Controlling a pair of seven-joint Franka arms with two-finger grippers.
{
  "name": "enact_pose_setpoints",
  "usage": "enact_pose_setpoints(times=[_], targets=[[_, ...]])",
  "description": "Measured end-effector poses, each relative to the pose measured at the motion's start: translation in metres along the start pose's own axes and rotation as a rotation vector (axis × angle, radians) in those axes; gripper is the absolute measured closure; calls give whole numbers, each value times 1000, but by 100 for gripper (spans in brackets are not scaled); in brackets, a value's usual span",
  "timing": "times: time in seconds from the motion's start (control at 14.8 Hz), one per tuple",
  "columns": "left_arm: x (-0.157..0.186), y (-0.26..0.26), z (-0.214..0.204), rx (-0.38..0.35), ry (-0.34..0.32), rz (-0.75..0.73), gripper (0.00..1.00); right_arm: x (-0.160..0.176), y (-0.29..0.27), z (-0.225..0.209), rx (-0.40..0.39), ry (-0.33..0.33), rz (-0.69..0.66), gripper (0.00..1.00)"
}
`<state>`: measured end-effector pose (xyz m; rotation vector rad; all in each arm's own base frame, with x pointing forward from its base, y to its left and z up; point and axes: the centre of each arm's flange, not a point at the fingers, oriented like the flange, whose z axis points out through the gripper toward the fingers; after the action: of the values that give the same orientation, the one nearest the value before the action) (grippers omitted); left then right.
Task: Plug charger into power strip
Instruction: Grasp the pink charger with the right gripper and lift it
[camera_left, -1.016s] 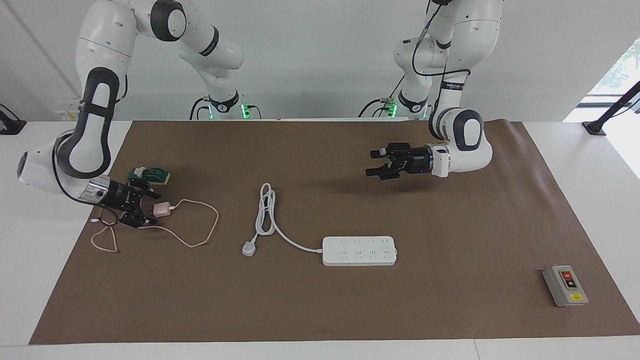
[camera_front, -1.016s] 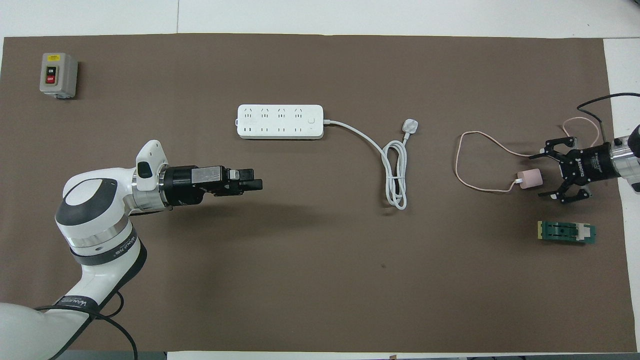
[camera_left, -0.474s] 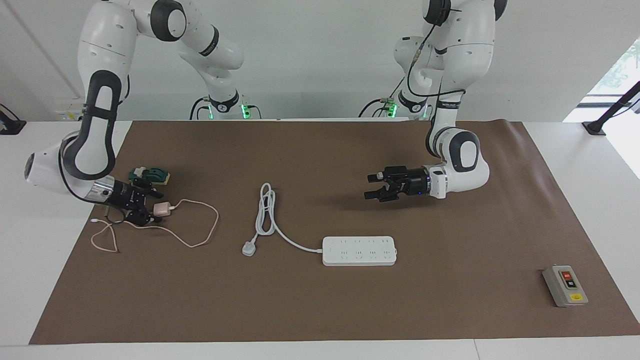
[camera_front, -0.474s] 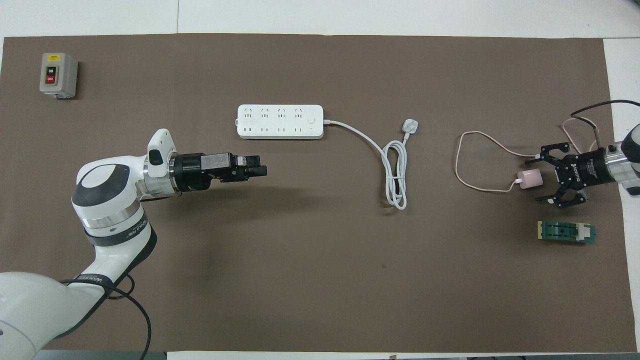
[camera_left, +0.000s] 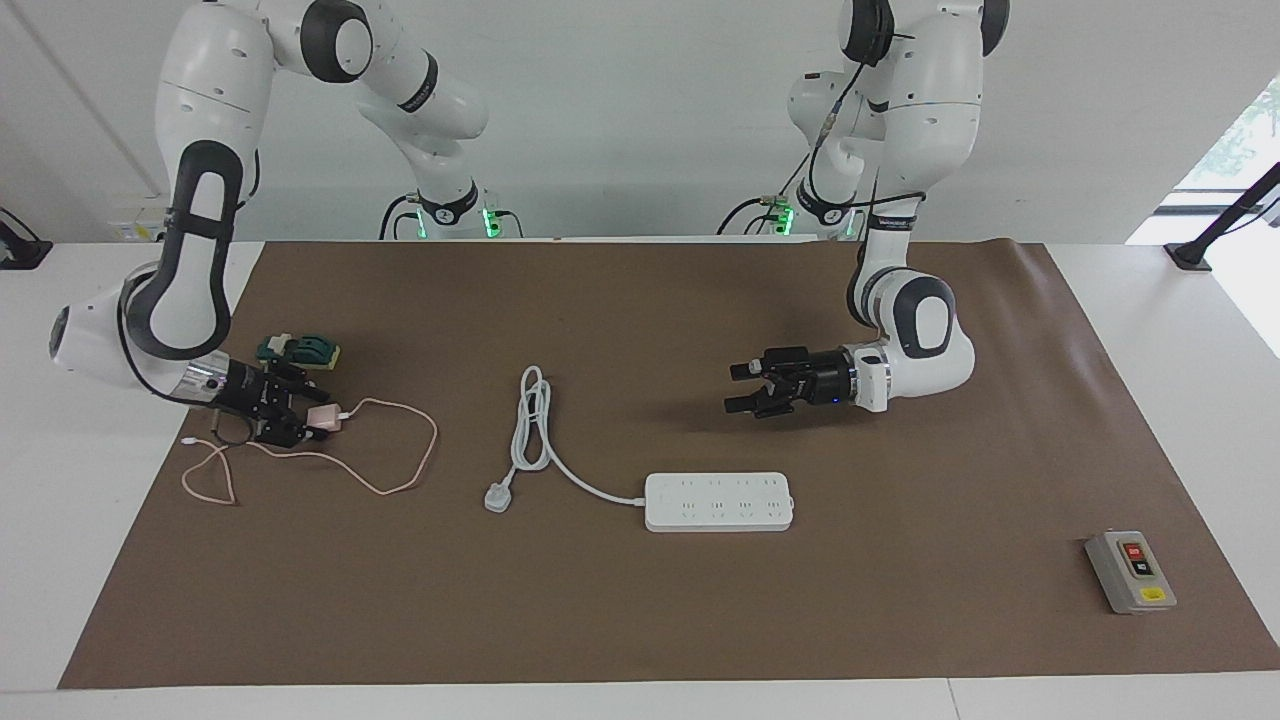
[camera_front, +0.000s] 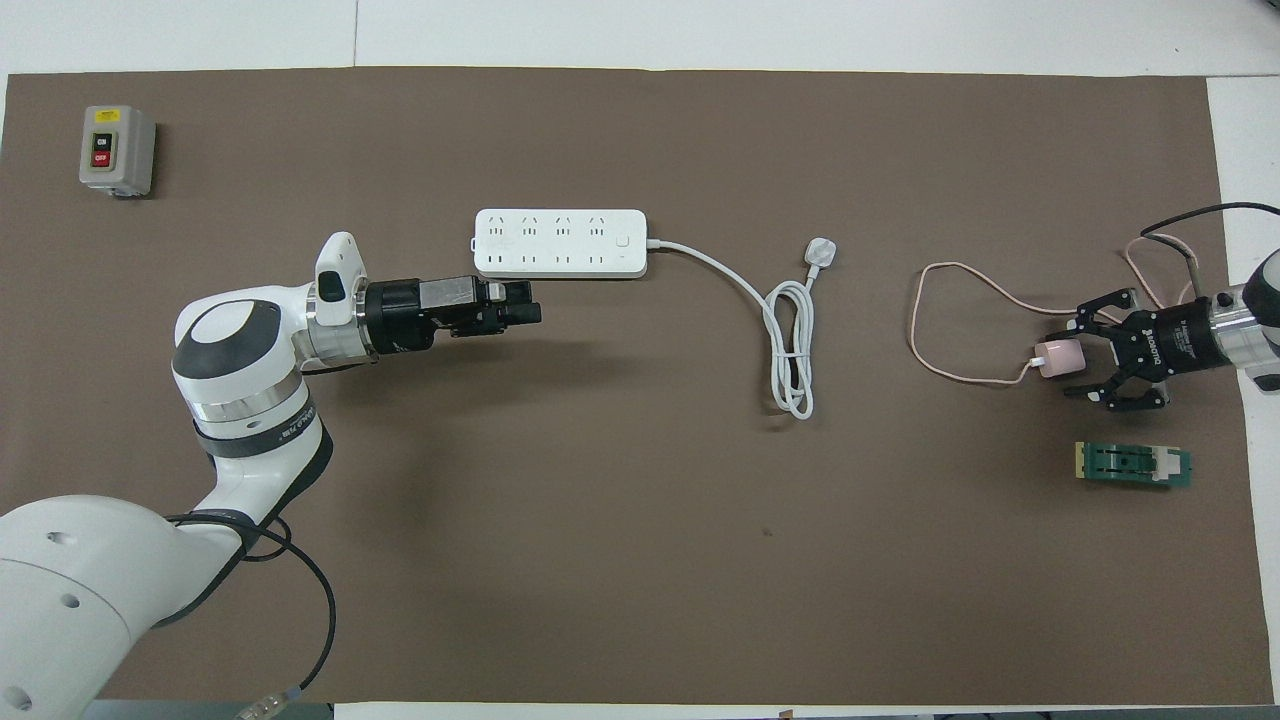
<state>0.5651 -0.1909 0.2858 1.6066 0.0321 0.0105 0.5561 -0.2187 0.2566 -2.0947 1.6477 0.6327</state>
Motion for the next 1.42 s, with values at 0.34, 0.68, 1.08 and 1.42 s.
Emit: enact_pose_setpoints(times=[0.34, 0.68, 1.08, 1.42], targets=[[3, 4, 1, -5, -3, 18, 0, -12, -12, -5, 7, 6, -19, 52], [1, 6, 4, -16, -15, 31, 0, -56, -51, -4, 15, -18, -9, 52], [-2, 7, 11, -24, -32, 32, 0, -166, -100, -25, 61, -37, 72, 52], [-2, 6, 10, -26, -33, 30, 0, -266, -124, -14, 63, -69, 106, 52]])
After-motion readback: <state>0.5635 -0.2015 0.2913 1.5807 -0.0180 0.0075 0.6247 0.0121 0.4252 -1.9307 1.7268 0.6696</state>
